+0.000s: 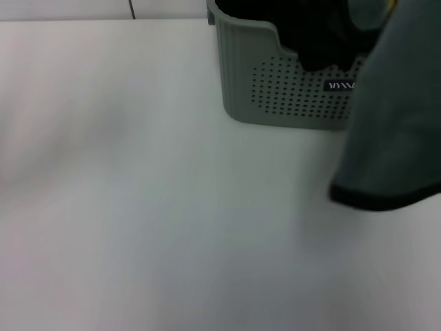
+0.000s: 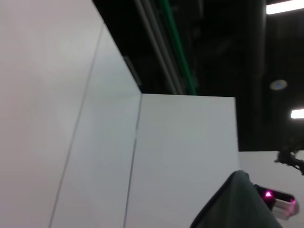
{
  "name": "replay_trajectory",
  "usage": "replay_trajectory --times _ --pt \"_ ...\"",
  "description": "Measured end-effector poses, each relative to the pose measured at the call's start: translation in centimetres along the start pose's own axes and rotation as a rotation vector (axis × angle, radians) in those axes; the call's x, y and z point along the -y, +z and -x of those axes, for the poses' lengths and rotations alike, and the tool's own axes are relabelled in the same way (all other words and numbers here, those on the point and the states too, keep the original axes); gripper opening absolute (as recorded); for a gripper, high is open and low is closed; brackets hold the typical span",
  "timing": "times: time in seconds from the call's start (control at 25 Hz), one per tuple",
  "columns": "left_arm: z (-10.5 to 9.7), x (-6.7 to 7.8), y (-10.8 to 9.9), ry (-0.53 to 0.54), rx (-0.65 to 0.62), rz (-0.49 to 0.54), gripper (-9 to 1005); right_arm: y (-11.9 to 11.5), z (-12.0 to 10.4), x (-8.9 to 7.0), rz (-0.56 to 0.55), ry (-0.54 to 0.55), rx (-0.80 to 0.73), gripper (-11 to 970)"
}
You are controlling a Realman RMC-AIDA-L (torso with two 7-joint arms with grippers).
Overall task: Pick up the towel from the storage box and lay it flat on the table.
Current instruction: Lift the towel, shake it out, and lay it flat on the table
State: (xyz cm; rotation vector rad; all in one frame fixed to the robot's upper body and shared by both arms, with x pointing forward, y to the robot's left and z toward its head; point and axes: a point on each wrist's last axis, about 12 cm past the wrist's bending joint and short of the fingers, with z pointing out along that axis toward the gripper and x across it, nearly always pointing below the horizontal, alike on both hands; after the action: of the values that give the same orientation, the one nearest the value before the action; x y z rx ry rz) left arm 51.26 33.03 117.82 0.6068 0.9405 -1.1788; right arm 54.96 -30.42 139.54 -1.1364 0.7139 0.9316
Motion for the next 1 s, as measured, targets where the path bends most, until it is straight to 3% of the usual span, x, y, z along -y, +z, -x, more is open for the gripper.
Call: replay_trajectory --times 0.2,0.48,0.72,0.88,1.0 --pt "0.5 0.1 0.1 -0.013 -0.032 -0.027 379 1.4 -1.7 0.6 0.154 0.094 -0.089 0" --pt "0.5 -0.3 0.7 -0.094 -0.106 -0.06 379 5.2 -4.8 0.4 0.45 0.228 -0.346 -1" --pt "0.2 -0.7 1.9 -0.175 -0.209 -0.121 380 8.4 -6.0 -1.0 0.63 0.217 -0.512 0" --pt "0.2 -1.0 2.4 -0.197 -0.266 -0.136 381 9.4 -5.8 -1.7 0.678 0.172 -0.515 0" --pt "-0.5 -1.7 2.8 -0.198 -0.311 -0.092 381 9.8 -5.4 -2.1 0.703 0.141 -0.46 -1"
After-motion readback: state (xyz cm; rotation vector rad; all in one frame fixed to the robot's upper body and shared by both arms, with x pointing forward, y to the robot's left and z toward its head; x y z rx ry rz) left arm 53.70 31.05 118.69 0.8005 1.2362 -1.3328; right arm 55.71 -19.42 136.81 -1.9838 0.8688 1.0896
